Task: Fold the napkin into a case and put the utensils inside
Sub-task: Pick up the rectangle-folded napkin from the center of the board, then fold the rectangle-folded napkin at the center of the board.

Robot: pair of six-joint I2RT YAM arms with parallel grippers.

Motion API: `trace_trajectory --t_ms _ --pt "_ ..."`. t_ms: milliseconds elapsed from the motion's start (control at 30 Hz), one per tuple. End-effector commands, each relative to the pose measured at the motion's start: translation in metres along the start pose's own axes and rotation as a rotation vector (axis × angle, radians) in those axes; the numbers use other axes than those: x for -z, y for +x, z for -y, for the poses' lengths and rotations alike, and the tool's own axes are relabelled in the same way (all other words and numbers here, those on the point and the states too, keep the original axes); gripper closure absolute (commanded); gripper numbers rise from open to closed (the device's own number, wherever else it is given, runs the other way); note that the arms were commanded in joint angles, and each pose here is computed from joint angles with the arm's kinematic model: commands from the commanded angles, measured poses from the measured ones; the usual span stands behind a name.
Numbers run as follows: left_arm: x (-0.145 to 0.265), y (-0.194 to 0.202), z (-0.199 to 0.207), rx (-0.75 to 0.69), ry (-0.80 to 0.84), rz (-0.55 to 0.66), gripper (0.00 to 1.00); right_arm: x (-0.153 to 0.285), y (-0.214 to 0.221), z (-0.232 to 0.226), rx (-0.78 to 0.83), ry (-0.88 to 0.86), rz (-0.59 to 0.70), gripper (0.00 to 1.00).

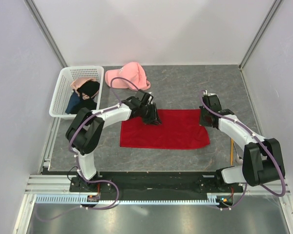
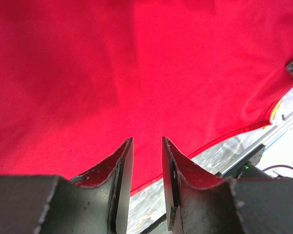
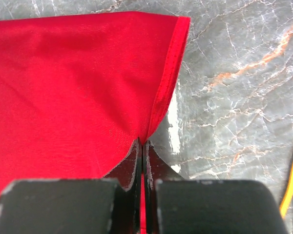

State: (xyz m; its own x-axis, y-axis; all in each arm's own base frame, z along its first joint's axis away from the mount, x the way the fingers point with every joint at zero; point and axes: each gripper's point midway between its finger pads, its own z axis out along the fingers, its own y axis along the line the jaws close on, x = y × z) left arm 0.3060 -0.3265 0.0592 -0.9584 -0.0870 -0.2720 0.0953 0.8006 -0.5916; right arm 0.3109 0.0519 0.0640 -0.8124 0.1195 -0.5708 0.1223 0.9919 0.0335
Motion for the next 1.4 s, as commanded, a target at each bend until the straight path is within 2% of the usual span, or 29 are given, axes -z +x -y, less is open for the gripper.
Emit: trace_trajectory --t_ms 0,233,433,533,700,800,933,1067,1167,1367 --pt "-0.016 -0.009 0.024 0.015 0.068 -0.001 0.64 0.021 -0.02 -0.002 0.033 -0.016 0.053 1.0" --pt "-0.048 0.011 0.015 0.061 0.048 -0.052 0.65 0.05 -0.047 -0.034 0.091 -0.115 0.13 1.0" --pt "-0.057 0.027 0.025 0.082 0.071 -0.073 0.66 0.065 -0.052 -0.073 0.119 -0.223 0.132 1.0" --pt "-0.052 0.029 0.03 0.082 0.08 -0.061 0.67 0.068 -0.048 -0.088 0.124 -0.269 0.119 1.0" --pt "-0.015 0.014 0.035 0.067 0.097 0.012 0.67 0.075 -0.042 -0.104 0.147 -0.319 0.108 1.0" --pt "0.015 0.009 0.023 0.073 0.088 0.055 0.67 0.077 -0.04 -0.108 0.162 -0.323 0.106 1.0" --pt "0.04 0.016 -0.027 0.132 -0.002 0.095 0.68 0.082 -0.038 -0.12 0.193 -0.332 0.103 1.0" --pt "0.061 0.013 -0.083 0.153 -0.161 0.178 0.69 0.089 -0.041 -0.128 0.223 -0.328 0.12 1.0" --pt "0.065 0.018 -0.103 0.155 -0.204 0.179 0.7 0.095 -0.042 -0.14 0.246 -0.341 0.126 1.0" --pt "0.049 0.034 -0.117 0.17 -0.219 0.129 0.73 0.106 -0.04 -0.172 0.271 -0.383 0.133 1.0"
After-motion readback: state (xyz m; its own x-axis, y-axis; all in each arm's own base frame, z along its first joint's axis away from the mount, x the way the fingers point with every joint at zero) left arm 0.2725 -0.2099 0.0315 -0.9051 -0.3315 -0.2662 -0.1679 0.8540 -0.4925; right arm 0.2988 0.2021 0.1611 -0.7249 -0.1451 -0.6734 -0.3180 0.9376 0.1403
